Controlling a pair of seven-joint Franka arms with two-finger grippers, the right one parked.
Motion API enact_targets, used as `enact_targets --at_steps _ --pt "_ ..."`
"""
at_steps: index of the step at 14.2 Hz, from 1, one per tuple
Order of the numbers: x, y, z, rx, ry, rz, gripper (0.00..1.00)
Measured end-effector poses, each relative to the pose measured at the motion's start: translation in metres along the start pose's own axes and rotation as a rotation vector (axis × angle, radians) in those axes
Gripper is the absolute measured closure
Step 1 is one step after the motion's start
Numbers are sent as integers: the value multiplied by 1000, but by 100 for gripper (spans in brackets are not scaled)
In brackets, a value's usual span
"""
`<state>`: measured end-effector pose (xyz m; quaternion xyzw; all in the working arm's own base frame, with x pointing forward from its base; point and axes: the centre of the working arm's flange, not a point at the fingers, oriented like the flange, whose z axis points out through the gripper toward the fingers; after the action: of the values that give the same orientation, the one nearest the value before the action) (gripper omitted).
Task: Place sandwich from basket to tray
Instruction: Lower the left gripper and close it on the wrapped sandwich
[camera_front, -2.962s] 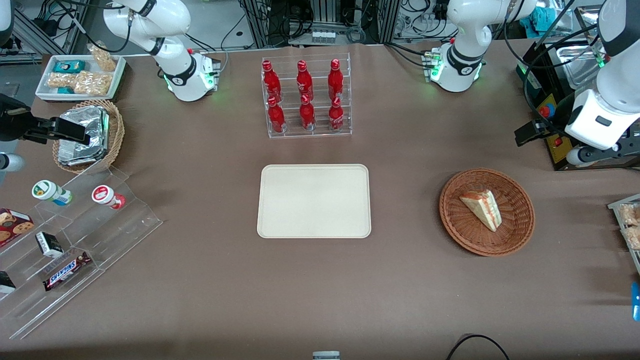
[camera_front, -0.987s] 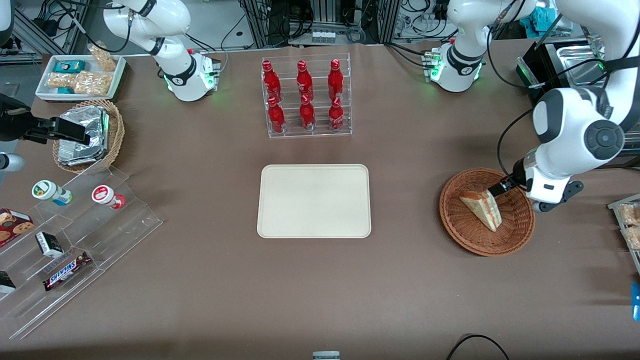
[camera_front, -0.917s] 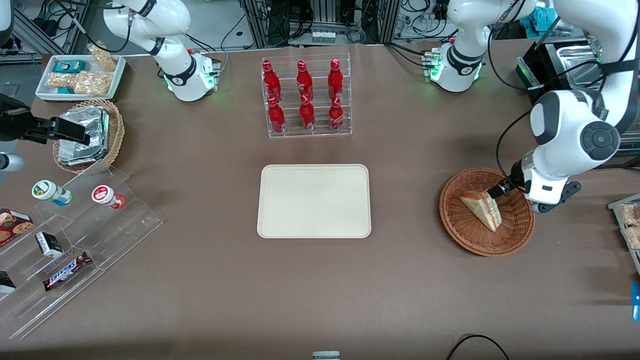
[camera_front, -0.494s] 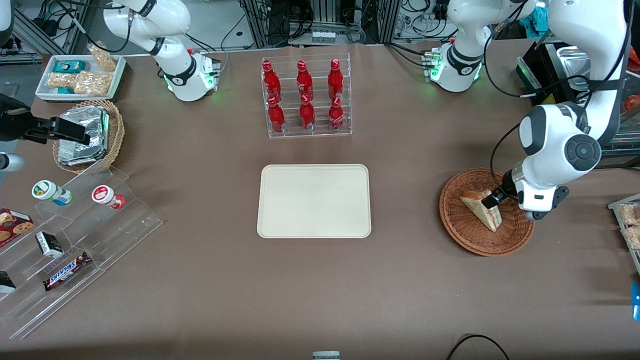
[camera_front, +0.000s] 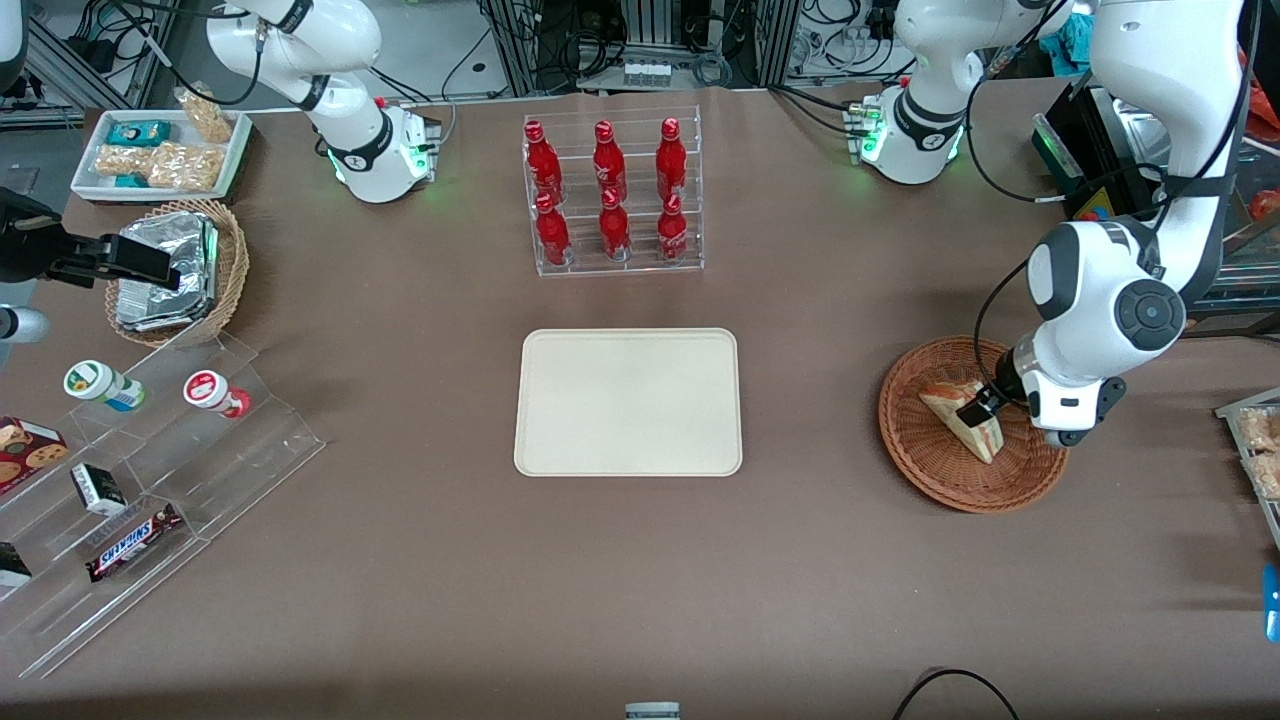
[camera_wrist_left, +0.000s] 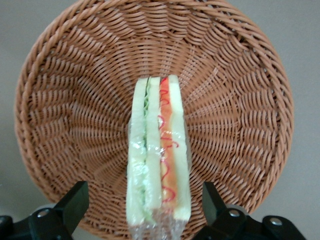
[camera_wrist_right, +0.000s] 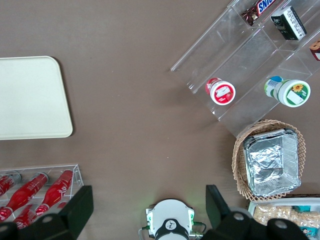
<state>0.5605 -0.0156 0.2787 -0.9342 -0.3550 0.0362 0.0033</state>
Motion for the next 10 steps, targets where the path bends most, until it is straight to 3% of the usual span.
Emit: enact_targets --at_steps 5,10 --pt "0 5 30 -1 -12 -17 4" --pt "-1 6 32 1 -15 -17 56"
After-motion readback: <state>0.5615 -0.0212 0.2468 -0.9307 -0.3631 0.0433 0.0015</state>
